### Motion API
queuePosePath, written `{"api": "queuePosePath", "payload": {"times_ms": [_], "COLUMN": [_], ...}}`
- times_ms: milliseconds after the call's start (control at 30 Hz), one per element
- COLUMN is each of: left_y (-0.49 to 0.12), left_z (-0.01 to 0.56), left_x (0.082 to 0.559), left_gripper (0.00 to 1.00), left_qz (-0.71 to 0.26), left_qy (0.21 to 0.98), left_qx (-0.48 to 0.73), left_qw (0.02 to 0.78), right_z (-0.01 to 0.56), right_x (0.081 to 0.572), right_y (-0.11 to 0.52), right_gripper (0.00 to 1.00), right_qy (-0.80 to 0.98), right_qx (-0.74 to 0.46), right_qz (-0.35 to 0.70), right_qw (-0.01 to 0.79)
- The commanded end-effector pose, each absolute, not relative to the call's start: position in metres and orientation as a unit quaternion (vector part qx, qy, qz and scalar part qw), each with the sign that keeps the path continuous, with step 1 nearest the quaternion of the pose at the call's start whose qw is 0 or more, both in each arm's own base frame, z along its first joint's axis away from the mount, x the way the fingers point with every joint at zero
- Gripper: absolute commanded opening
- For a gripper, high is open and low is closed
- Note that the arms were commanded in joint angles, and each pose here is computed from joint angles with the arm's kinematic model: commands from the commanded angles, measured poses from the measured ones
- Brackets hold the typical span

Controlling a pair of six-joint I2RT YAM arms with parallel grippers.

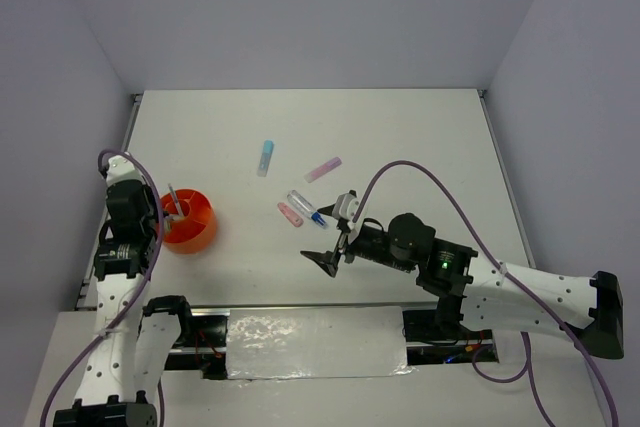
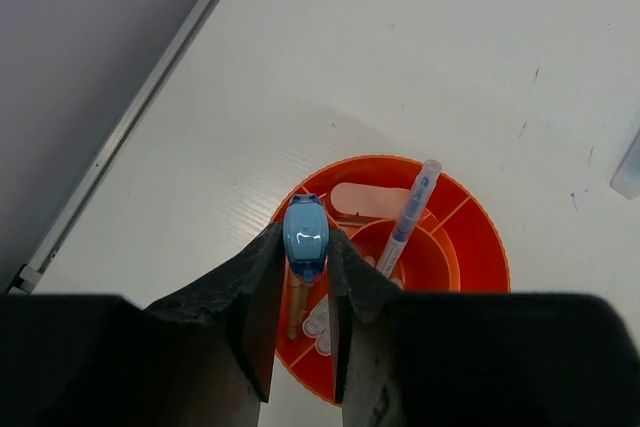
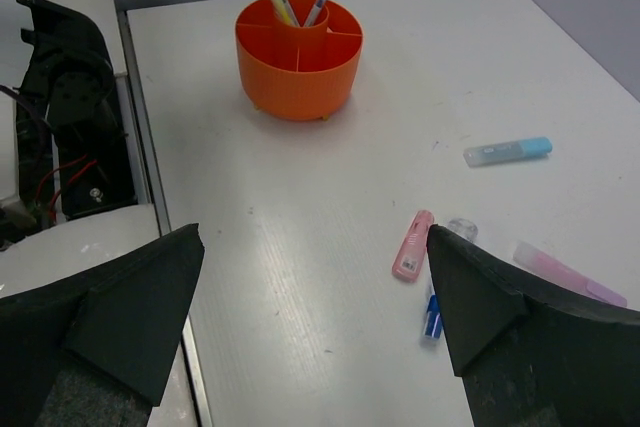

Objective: Sort the stationery into containers
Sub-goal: Place the stationery in the storage box.

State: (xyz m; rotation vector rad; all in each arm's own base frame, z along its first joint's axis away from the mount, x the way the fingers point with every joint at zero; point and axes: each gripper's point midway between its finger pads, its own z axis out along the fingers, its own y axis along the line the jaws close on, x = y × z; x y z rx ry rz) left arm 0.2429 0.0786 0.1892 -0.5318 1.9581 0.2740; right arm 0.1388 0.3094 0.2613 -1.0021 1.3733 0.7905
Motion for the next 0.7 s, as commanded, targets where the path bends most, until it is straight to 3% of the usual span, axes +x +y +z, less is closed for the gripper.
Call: {"api": "queuePosePath", "payload": {"times_ms": [0,133,367,467,567,667], "left_y": [0.077,0.078,0.08,0.082,0.077,0.064], "left_z": [0.199,0.198,0.202,0.21,0.229,0.252], "left_x": [0.246,0.245,0.242,0.235,0.23,0.23], "left_gripper": [0.36,0.47,0.49,0.77,0.98,0.99], "left_qz": [0.099,0.099,0.105,0.106,0.085,0.048], "left_qy": [0.804,0.803,0.801,0.79,0.781,0.783], "left_qx": [-0.235,-0.24,-0.243,-0.265,-0.274,-0.274], "left_qw": [0.538,0.536,0.537,0.542,0.554,0.557], "right_z": [0.268,0.265,0.25,0.23,0.202,0.165], "right_x": [0.137,0.138,0.152,0.179,0.207,0.234], "right_y": [0.309,0.31,0.313,0.307,0.306,0.308], "right_gripper": [1.0,1.0,1.0,1.0,1.0,0.99], "right_qy": [0.579,0.582,0.605,0.642,0.691,0.751], "right_qx": [-0.433,-0.433,-0.429,-0.416,-0.414,-0.417], "right_qz": [0.345,0.342,0.317,0.295,0.264,0.189], "right_qw": [0.599,0.598,0.591,0.573,0.53,0.476]}}
